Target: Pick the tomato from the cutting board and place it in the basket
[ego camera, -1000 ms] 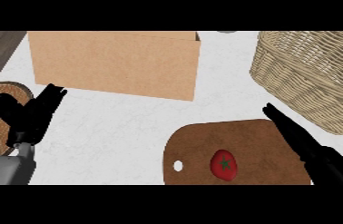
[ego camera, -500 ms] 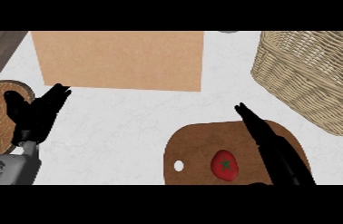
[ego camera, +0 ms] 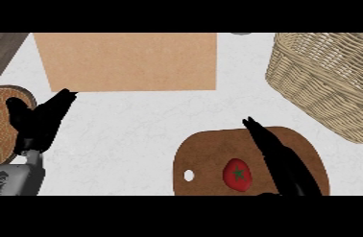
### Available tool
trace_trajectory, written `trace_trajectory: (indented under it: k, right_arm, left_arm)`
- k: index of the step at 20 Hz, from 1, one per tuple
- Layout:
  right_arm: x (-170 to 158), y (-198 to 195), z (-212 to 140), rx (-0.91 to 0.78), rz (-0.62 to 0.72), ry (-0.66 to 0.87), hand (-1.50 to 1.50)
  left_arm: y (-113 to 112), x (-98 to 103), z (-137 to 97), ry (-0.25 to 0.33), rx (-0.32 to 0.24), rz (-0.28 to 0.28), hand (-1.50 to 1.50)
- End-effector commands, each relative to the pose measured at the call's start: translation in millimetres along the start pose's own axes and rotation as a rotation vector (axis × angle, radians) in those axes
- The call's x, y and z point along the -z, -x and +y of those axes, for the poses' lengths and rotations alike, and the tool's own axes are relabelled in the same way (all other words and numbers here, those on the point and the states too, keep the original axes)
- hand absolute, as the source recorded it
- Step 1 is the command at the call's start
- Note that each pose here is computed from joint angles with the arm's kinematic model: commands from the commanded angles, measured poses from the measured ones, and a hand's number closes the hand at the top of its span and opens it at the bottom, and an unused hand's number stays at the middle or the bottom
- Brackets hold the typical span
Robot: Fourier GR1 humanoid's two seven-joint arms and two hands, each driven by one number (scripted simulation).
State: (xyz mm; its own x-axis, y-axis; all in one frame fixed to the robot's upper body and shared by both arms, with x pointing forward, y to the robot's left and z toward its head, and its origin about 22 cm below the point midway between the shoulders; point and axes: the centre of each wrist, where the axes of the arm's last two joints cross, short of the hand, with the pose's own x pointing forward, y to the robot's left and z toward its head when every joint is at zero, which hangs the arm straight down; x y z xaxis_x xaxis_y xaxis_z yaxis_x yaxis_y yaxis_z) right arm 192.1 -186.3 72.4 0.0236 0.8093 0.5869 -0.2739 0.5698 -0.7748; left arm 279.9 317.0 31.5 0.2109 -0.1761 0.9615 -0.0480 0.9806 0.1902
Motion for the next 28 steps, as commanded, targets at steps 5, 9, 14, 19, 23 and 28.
trace_trajectory:
  k: [5, 9, 14, 19, 23, 28]
  right_arm:
    - [-19, 11, -17, 0.027, -0.040, -0.012, -1.50]
    - [-15, 10, 22, 0.060, -0.081, -0.034, -1.50]
    - [-19, 12, 15, 0.040, -0.097, -0.065, -1.50]
    - [-18, 10, 22, -0.018, -0.034, -0.031, -1.50]
    - [-6, 15, 36, -0.060, -0.005, -0.050, -1.50]
    - [12, 7, 42, -0.131, -0.025, -0.067, 1.50]
  left_arm:
    - [1, 8, 13, -0.020, -0.012, -0.022, 0.00]
    - [-19, 14, 17, -0.020, -0.031, -0.022, 0.00]
    - [-4, 15, 7, -0.023, -0.036, -0.018, 0.00]
    - [-17, 9, 9, -0.015, -0.003, -0.029, 0.00]
    - [-11, 13, 12, -0.007, -0.036, -0.010, 0.00]
    - [0, -1, -5, -0.016, -0.012, -0.015, 0.00]
